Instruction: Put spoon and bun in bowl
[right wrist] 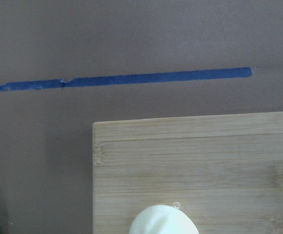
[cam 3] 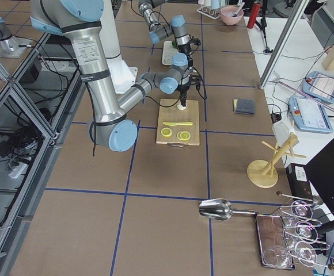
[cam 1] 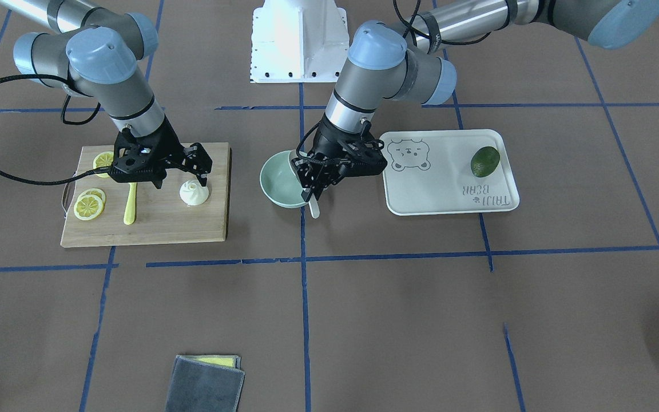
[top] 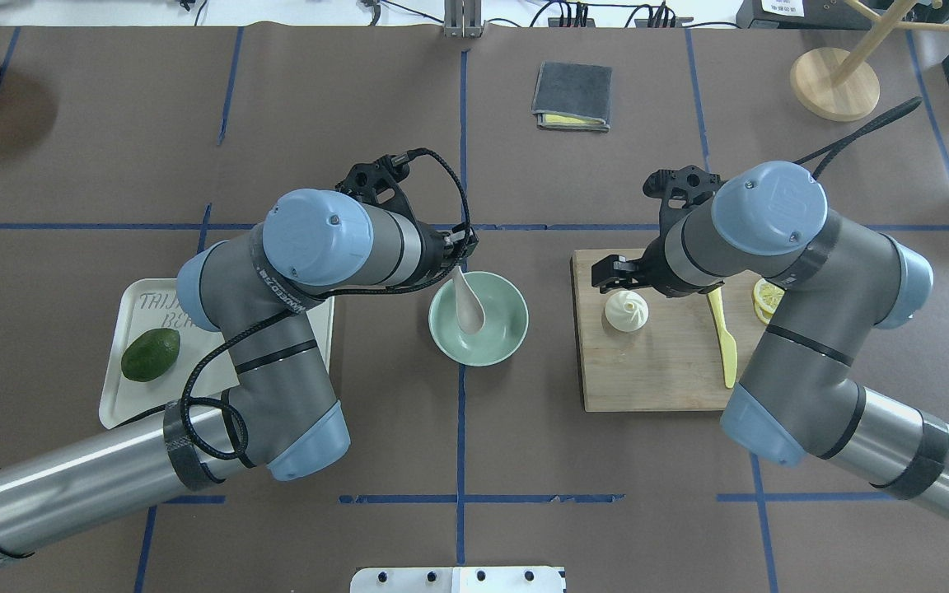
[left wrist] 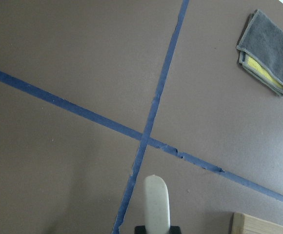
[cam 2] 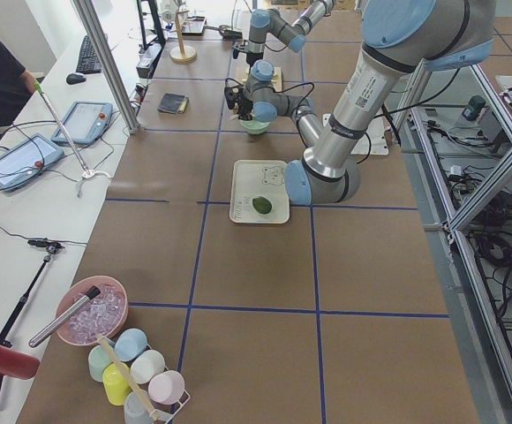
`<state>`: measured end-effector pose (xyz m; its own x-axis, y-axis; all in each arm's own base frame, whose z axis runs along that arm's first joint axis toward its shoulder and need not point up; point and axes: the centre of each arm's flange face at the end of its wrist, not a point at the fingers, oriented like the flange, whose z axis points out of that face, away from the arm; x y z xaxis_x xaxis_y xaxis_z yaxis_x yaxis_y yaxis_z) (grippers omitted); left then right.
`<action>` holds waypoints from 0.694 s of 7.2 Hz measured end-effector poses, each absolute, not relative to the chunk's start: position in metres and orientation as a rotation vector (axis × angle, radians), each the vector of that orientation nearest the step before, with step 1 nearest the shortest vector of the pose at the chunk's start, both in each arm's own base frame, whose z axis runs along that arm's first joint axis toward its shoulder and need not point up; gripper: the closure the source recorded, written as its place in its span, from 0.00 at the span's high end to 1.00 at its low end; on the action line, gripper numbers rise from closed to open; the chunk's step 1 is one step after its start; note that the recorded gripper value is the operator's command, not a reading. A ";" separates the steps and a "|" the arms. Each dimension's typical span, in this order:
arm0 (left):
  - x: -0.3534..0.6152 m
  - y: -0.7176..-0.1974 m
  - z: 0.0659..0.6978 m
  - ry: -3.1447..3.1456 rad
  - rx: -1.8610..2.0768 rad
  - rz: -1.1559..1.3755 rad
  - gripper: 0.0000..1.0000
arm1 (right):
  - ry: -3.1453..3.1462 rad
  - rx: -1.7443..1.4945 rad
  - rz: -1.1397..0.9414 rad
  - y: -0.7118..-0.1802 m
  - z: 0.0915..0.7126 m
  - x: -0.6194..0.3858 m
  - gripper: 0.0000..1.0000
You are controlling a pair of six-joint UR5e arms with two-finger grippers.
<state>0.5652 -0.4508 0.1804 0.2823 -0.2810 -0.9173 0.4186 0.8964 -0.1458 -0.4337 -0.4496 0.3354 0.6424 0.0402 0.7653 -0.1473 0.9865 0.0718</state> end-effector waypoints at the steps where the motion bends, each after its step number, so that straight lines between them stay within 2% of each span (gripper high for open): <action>1: 0.571 -0.446 0.182 1.192 0.137 -0.470 0.00 | -0.864 0.130 0.107 -0.453 0.334 -0.440 0.99; 2: 0.573 -0.444 0.182 1.191 0.141 -0.469 0.00 | -0.860 0.127 0.107 -0.455 0.335 -0.444 0.99; 3: 0.574 -0.443 0.182 1.191 0.143 -0.469 0.27 | -0.853 0.123 0.107 -0.457 0.339 -0.447 0.99; 4: 0.575 -0.442 0.181 1.192 0.142 -0.468 0.99 | -0.844 0.117 0.107 -0.458 0.343 -0.450 0.98; 5: 0.575 -0.442 0.180 1.193 0.143 -0.467 1.00 | -0.840 0.113 0.107 -0.458 0.346 -0.452 0.96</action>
<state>0.5749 -0.4415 0.1800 0.2871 -0.2738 -0.9179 0.4220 0.8964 -0.1354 -0.4519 -0.4583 0.3459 0.6629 0.0501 0.7471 -0.1395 0.9885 0.0575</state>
